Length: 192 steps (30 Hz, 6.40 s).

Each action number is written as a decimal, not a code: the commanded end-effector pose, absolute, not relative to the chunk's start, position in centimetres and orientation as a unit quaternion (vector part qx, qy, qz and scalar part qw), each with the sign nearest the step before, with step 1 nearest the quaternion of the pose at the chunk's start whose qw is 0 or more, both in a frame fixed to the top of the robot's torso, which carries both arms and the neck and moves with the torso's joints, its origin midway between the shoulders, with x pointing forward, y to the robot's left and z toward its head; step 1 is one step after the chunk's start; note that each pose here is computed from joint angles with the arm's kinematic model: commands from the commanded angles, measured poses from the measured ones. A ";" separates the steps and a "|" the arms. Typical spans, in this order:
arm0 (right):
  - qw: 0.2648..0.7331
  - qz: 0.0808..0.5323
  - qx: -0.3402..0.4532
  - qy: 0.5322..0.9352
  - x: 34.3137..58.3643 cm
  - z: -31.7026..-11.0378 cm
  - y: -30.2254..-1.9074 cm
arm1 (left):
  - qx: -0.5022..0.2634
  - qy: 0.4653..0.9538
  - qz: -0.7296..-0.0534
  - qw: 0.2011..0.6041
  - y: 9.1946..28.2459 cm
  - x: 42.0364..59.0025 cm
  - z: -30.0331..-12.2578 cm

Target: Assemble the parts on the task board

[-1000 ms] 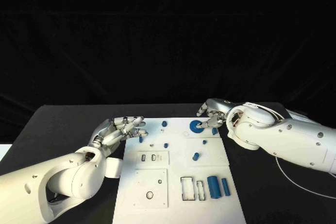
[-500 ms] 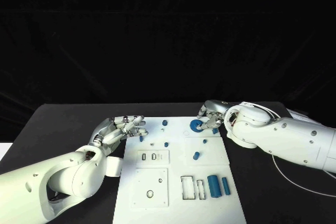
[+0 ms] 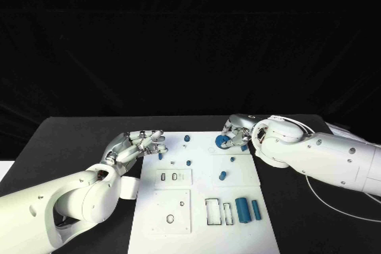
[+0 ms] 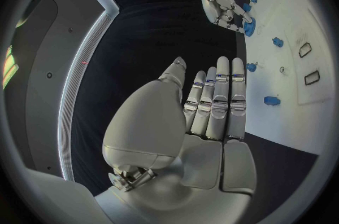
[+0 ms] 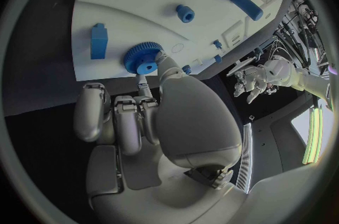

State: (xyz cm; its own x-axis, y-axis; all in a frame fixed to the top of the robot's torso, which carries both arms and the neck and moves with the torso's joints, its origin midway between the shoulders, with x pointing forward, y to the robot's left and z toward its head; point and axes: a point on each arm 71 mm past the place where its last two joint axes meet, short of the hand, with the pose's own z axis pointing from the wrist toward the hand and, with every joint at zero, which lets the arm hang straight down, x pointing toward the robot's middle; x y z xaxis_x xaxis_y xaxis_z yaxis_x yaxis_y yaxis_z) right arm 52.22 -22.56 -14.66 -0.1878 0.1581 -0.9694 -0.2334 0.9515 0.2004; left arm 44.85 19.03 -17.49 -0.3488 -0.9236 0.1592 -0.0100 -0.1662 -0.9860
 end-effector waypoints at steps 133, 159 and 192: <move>0.639 0.309 0.007 0.704 49.5 -17.2 -29.5 | -0.439 0.540 -0.622 0.359 19.6 45.9 -18.1; 0.627 0.295 0.005 0.721 50.3 -18.8 -30.2 | -0.442 0.541 -0.618 0.361 19.6 46.0 -18.3; 0.632 0.299 0.017 0.715 50.5 -18.8 -29.5 | -0.442 0.542 -0.617 0.361 19.6 46.1 -18.3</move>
State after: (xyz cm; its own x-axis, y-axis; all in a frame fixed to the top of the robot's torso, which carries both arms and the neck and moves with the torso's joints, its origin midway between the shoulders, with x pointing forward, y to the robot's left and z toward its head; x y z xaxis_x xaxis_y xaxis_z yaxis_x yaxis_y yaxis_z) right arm 50.66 -29.89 -18.83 -0.2002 0.3933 -0.8974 -0.3542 0.8249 0.4406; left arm 46.10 19.83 -18.40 -0.3335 -0.9304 0.1523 -0.0394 -0.1476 -0.9883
